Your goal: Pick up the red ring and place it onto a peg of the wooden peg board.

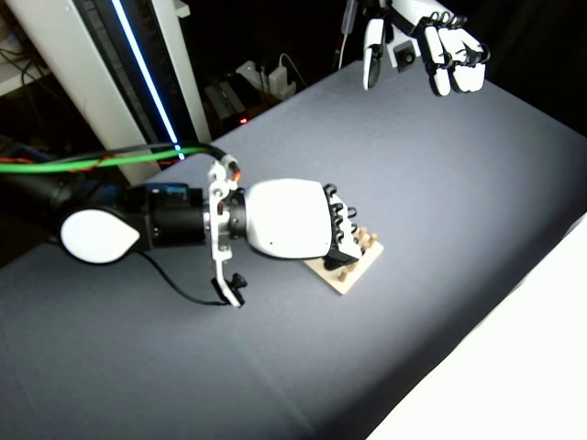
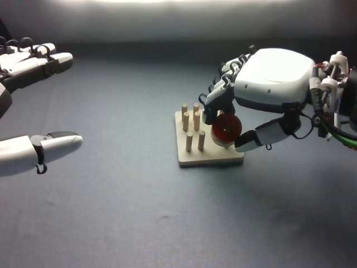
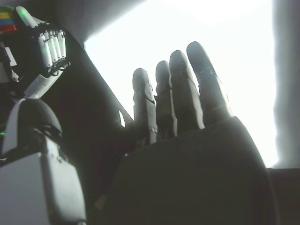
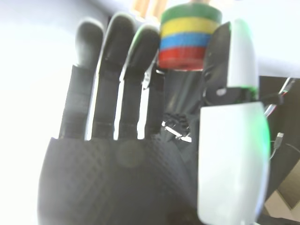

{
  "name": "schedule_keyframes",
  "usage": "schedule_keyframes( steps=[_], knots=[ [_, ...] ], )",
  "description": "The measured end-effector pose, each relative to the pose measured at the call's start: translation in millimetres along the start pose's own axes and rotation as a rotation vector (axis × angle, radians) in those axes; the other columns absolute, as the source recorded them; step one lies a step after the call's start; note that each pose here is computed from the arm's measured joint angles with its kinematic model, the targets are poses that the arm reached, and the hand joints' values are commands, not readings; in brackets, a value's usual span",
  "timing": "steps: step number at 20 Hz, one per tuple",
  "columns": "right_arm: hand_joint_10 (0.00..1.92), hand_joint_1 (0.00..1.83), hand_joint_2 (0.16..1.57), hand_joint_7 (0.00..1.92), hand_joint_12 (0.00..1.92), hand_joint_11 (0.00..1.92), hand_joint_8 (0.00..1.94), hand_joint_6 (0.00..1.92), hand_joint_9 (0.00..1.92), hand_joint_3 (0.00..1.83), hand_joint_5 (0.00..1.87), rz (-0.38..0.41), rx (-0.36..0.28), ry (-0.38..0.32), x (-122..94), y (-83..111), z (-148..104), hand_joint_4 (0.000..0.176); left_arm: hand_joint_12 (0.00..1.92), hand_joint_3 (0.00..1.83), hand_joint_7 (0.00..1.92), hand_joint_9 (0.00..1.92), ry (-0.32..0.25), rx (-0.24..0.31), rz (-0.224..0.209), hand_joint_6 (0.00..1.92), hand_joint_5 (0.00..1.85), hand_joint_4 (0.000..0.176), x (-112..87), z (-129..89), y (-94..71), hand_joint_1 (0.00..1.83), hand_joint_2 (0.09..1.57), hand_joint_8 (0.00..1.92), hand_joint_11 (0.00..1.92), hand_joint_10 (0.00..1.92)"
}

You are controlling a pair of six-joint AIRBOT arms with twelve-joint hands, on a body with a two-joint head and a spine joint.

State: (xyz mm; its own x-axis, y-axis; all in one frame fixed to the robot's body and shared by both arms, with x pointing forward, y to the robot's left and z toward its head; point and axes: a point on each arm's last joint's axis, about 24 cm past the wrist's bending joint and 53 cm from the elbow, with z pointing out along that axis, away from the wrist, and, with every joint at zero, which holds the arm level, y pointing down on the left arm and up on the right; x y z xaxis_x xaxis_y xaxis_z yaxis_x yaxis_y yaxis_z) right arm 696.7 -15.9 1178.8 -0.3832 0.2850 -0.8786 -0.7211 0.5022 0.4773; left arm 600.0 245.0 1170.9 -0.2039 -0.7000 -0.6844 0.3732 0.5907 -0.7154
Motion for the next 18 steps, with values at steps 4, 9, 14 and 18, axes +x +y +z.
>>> schedule_keyframes(
  steps=[4, 9, 14, 18],
  knots=[
    [1.49, 1.22, 1.19, 0.85, 1.68, 0.73, 1.46, 1.03, 0.79, 0.00, 0.85, 0.002, 0.006, 0.000, -0.6, -1.8, -0.8, 0.000, 0.78, 0.00, 0.25, 0.24, 0.000, 0.000, 0.000, 0.00, 0.38, 0.025, -0.1, 0.0, -0.1, 0.58, 1.00, 0.00, 0.00, 0.00],
    [1.52, 1.20, 1.20, 0.82, 1.66, 0.61, 1.46, 1.12, 0.76, 0.00, 0.84, -0.005, 0.037, 0.019, 4.0, -9.2, -1.1, 0.000, 0.83, 0.00, 0.25, 0.24, -0.001, -0.001, -0.001, 0.00, 0.38, 0.000, -0.3, 0.0, 0.1, 0.57, 1.03, 0.00, 0.00, 0.00],
    [1.36, 1.24, 1.16, 0.91, 1.62, 0.67, 1.25, 1.06, 0.80, 0.00, 0.88, -0.004, 0.047, 0.021, 4.7, -11.6, -1.3, 0.000, 0.87, 0.00, 0.25, 0.25, -0.003, 0.002, 0.000, 0.00, 0.40, 0.000, -0.6, 0.0, -0.5, 0.58, 1.01, 0.00, 0.00, 0.00],
    [0.87, 1.23, 1.04, 0.68, 1.40, 0.42, 0.65, 0.45, 0.64, 0.00, 0.68, -0.006, 0.046, 0.022, 4.9, -11.4, -1.1, 0.000, 0.85, 0.00, 0.26, 0.25, -0.003, 0.003, -0.001, 0.00, 0.40, 0.000, -0.8, 0.0, -0.6, 0.56, 1.01, 0.00, 0.00, 0.00]
  ],
)
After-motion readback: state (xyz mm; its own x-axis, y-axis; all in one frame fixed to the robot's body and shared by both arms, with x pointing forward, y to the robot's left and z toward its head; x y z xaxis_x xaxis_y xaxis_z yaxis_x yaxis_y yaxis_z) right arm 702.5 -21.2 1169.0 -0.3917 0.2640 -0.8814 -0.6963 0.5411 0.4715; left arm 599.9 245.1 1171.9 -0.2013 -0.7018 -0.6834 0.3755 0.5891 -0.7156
